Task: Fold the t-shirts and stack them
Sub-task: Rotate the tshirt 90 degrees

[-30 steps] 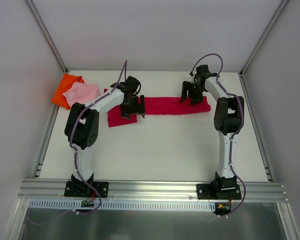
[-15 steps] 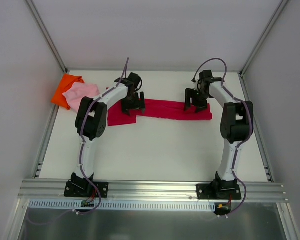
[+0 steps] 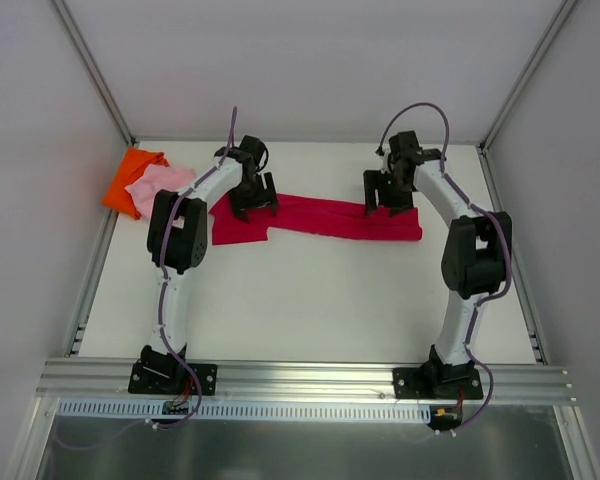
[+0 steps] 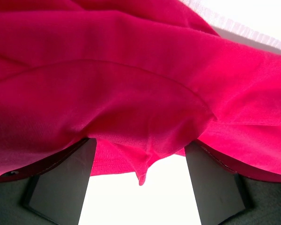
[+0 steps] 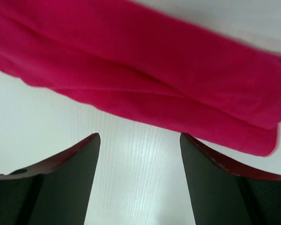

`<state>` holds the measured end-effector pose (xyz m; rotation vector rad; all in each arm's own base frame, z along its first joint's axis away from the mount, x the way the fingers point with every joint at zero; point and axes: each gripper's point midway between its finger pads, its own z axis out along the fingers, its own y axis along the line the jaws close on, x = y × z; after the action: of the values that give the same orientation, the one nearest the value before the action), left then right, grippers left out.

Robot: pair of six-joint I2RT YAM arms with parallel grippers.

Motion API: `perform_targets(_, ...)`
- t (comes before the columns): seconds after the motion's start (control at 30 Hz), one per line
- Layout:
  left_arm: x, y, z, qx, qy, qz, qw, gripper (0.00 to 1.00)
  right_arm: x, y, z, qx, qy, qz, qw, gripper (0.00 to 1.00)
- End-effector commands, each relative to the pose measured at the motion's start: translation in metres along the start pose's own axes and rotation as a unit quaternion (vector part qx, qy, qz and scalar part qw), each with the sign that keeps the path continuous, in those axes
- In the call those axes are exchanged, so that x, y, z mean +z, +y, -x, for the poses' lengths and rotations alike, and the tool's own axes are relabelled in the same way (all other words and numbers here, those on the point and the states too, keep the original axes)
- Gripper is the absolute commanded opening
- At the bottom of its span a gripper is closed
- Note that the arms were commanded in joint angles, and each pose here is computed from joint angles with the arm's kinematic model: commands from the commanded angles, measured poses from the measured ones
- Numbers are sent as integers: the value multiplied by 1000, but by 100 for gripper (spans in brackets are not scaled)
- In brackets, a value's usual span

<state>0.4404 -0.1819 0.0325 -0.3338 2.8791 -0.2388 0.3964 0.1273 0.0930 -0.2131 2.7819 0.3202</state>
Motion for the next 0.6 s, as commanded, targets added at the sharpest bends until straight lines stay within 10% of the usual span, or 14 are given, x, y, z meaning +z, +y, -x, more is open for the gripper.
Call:
perform_targets(0.0, -15, 1, 2, -1, -4, 5, 1000, 77, -5, -29, 69, 8, -61, -67, 996, 75)
perform_targets(0.33, -23, 16, -12, 1, 5, 28, 1000, 77, 36, -96, 115, 73, -68, -101, 990, 69)
perform_targets(0.4, -23, 17, -13, -1, 7, 29, 1000, 77, 40, -96, 108, 66, -60, -97, 991, 99)
perform_targets(0.57, -26, 14, -7, -5, -2, 25, 1000, 77, 49, -94, 80, 56, -24, -86, 994, 100)
